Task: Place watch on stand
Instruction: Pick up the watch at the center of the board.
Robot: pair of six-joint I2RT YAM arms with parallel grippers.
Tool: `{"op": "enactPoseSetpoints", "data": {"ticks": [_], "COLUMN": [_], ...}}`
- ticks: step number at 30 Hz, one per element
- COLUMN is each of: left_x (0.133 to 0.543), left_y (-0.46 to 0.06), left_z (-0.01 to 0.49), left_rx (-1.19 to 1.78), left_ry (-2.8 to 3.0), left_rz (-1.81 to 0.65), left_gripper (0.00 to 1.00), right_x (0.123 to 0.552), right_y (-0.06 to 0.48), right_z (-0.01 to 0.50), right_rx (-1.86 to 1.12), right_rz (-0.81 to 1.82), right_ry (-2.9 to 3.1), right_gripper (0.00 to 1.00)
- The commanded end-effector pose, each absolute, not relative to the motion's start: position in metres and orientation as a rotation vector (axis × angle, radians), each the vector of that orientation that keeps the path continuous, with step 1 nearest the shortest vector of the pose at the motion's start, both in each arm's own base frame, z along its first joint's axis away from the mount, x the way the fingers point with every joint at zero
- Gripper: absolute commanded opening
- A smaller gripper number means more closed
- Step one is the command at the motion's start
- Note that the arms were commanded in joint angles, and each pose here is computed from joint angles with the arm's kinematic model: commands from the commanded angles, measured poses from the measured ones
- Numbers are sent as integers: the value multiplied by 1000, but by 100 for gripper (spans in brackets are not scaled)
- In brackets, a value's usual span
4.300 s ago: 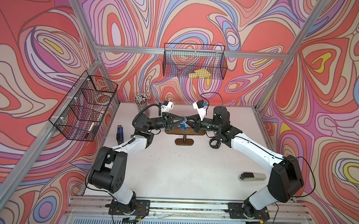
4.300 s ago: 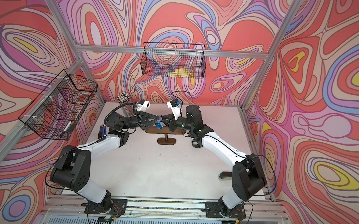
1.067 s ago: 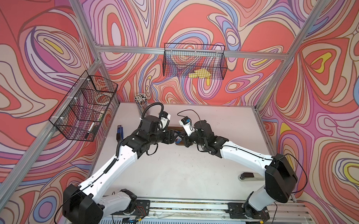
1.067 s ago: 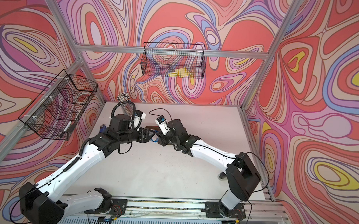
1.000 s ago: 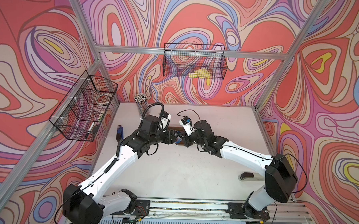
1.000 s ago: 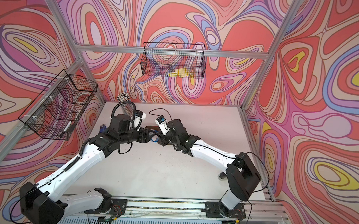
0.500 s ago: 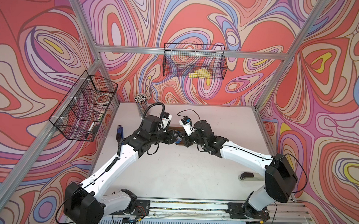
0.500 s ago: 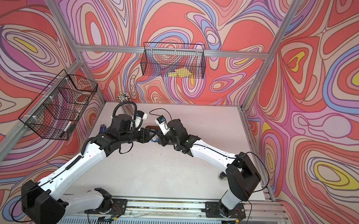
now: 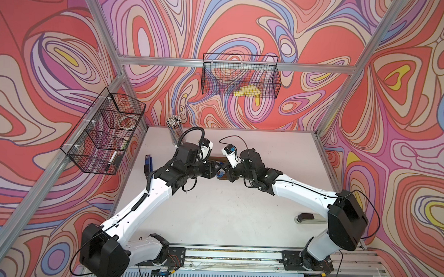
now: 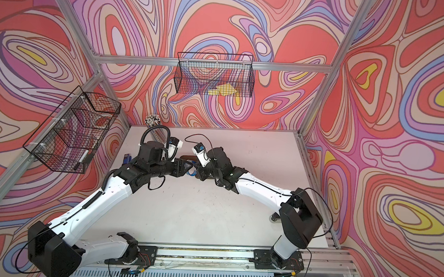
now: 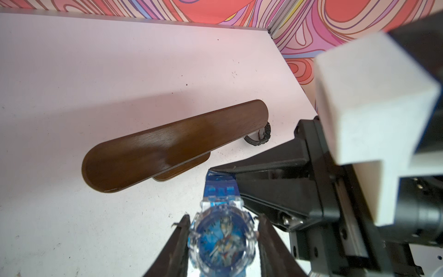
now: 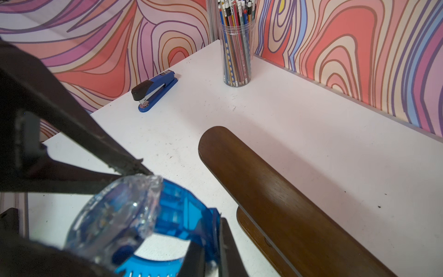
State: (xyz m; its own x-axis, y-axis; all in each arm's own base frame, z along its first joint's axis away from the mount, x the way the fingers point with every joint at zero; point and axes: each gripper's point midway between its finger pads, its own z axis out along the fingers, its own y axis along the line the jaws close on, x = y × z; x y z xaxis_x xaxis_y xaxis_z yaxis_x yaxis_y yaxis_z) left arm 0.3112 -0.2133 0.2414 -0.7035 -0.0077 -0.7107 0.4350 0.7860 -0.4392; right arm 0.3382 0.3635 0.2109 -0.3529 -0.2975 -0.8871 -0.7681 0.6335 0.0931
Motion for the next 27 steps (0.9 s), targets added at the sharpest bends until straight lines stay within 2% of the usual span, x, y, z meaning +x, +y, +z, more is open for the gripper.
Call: {"op": "enactPoseSetpoints", "data": {"ticks": [1, 6, 7, 10, 12, 15, 22, 27], "left_x": [315, 316, 316, 318, 320, 326, 340, 346], "left_y": [-210, -204, -202, -197, -191, -178, -140, -114], "left_z": [243, 247, 247, 246, 247, 253, 267, 254], "left_rx": [312, 302, 298, 302, 305, 286, 177, 79], "left_ry": [2238, 2223, 2222, 2228, 2236, 2222, 2166, 2147], "left_rz": [-746, -705, -690, -642, -589, -497, -262, -100], "left_gripper": [32, 31, 30, 29, 29, 29, 29, 29], "right_x": [340, 343, 343, 346, 349, 350, 370, 389], "right_y": [369, 366, 365, 359, 354, 346, 292, 236], "right_z": [231, 228, 227, 228, 231, 239, 261, 249], "right_rx": [-838, -824, -822, -800, -786, -769, -495, -241], "right_rz": [648, 621, 612, 573, 538, 496, 458, 560], "right_ry": [1869, 1884, 1886, 1900, 1911, 1920, 2052, 2221], "right_gripper": [0, 0, 6, 37, 49, 59, 69, 68]}}
